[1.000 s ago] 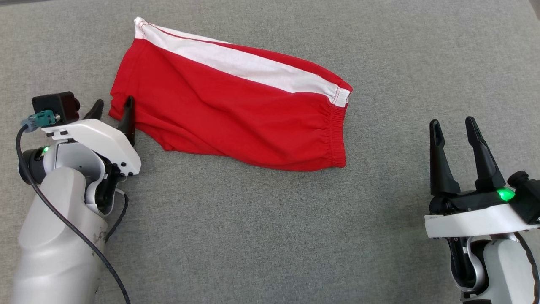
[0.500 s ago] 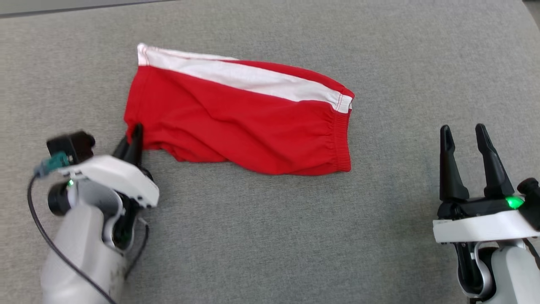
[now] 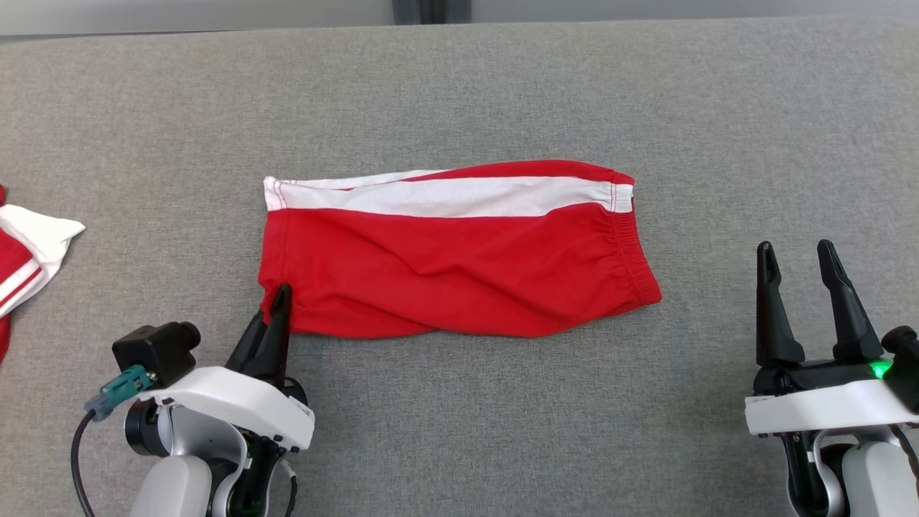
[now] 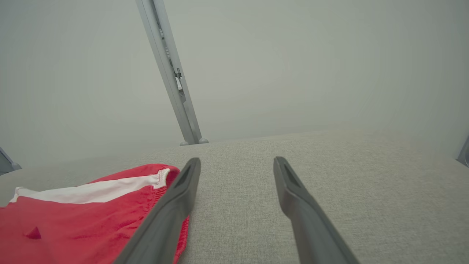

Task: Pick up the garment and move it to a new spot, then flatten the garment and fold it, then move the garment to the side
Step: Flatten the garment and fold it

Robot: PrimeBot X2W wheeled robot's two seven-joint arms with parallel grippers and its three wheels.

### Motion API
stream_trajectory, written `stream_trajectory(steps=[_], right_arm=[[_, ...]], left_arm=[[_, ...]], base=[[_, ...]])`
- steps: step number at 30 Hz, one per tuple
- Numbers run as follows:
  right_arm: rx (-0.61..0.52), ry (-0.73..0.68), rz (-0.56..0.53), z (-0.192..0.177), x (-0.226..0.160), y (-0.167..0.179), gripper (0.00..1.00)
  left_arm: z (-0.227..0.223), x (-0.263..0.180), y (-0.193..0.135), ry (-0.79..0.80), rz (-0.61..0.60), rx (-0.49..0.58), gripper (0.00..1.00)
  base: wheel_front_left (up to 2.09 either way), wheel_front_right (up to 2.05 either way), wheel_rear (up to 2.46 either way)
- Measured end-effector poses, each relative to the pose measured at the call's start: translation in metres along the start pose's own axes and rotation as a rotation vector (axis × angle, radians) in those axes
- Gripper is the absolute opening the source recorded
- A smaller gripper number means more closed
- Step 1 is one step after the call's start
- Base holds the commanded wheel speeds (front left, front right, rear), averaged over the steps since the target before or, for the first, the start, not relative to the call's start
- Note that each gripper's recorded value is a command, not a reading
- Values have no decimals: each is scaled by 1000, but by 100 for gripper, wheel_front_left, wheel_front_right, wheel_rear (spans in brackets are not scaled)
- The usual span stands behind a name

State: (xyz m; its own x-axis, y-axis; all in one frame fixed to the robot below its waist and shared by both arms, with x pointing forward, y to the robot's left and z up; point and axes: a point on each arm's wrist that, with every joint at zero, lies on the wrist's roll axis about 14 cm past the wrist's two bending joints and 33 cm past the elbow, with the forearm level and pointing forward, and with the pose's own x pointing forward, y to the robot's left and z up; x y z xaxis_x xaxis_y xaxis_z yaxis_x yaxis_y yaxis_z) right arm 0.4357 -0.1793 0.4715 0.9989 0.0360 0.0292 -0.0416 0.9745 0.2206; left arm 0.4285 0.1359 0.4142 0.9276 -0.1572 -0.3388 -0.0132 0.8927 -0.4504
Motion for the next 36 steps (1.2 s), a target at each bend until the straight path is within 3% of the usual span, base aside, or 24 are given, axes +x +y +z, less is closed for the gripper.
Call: stream_trajectory(steps=[3,5,9,13,17,22,26,36], right_arm=[[2,4,8,-1,1,3,100],[1,7,10,-2,0,3,100],[-1,1,10,1,-1,4,100],[-8,-18,9,8,-1,3,100],[-19,-33,31,14,1,10,100],[-29,-48,59,19,3,19,100],[-38,-53,66,22,2,22,100],[-42,-26,46,19,-8,16,100]], left_arm=[[-2,-4,0,16,5,-22,0],[-4,-4,2,25,14,-30,100],[4,-4,20,-14,82,46,100],[39,-5,25,-184,119,137,100],[83,-5,7,-380,66,251,100],[112,-9,-24,-504,-11,371,100],[114,-15,-31,-519,-25,426,100],[91,-31,-6,-454,51,434,100]], base=[[0,0,0],[0,0,0],[0,0,0],[0,0,0],[0,0,0],[0,0,0],[0,0,0],[0,0,0]])
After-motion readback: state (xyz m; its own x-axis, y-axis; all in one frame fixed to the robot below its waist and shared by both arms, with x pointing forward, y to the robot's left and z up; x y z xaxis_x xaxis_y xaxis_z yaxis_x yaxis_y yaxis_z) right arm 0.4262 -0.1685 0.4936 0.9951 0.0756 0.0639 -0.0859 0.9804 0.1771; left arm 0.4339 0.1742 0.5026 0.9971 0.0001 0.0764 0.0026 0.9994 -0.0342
